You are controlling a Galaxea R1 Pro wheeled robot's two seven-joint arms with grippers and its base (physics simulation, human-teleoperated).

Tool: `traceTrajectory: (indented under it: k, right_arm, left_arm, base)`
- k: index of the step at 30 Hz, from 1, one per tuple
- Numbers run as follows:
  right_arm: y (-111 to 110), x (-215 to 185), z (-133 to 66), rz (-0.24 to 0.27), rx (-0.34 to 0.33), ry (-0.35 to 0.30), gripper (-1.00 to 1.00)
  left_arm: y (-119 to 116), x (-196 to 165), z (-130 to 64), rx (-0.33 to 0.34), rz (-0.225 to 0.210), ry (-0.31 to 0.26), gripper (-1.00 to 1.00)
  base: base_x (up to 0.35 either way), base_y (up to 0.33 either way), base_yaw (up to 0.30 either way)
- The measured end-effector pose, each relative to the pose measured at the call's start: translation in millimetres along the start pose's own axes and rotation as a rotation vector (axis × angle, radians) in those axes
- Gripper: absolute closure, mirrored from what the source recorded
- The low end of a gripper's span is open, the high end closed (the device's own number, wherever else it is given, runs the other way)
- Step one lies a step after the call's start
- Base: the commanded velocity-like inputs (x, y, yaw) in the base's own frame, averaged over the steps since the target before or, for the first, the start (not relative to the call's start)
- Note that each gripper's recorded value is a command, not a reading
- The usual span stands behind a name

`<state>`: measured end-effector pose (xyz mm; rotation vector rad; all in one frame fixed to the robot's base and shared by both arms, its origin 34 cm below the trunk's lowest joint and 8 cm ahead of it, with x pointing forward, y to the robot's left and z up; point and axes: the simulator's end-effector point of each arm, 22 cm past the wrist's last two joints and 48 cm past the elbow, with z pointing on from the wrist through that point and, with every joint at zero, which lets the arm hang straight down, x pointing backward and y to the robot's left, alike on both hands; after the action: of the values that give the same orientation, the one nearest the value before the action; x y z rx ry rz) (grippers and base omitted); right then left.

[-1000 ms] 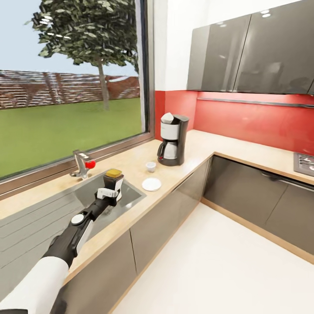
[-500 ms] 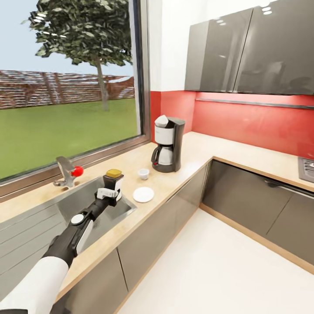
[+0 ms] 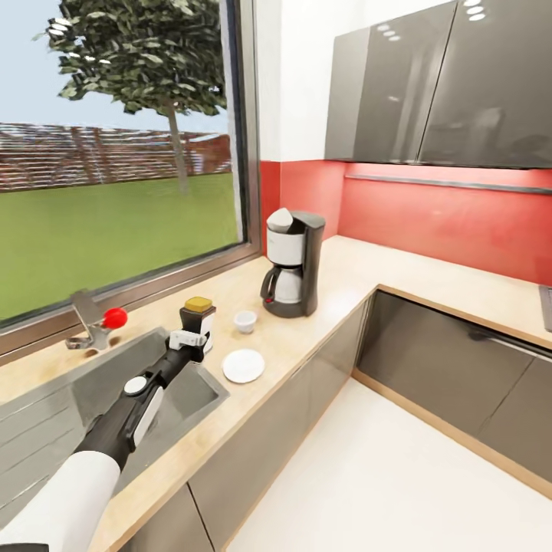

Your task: Set up a coffee station on the kitchen countertop: keep the coffee maker on the countertop, move the bottle of coffee from the kitchen shelf to the counter next to the coffee maker, place a paper coffee filter on top of the coffee maker, put the saucer next to the coffee maker with the coffee cup on the saucer, and place the electric kettle next to the coffee maker.

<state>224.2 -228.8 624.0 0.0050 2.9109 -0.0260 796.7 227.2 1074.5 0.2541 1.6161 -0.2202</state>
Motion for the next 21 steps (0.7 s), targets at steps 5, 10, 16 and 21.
traceTrajectory:
  k: [5,10,16,21]
  right_arm:
    - [0.2,0.1,0.0,0.001,0.000,0.000,-1.00]
    - [0.2,-0.1,0.0,0.001,0.000,0.000,-1.00]
    - [0.3,-0.1,0.1,0.000,0.000,0.000,-1.00]
    - [0.3,-0.1,0.1,0.000,0.000,0.000,-1.00]
  left_arm:
    - [0.3,0.3,-0.1,-0.001,0.000,0.000,1.00]
    - [0.3,0.1,0.1,-0.001,0.000,0.000,1.00]
    - [0.3,0.1,0.1,-0.001,0.000,-0.001,1.00]
    - [1.4,-0.8,-0.1,-0.003,0.000,-0.003,1.00]
  base:
    - [0.289,-0.136,0.000]
    - [0.266,-0.165,0.000]
    - [0.185,-0.219,0.000]
    - [0.156,-0.236,0.115]
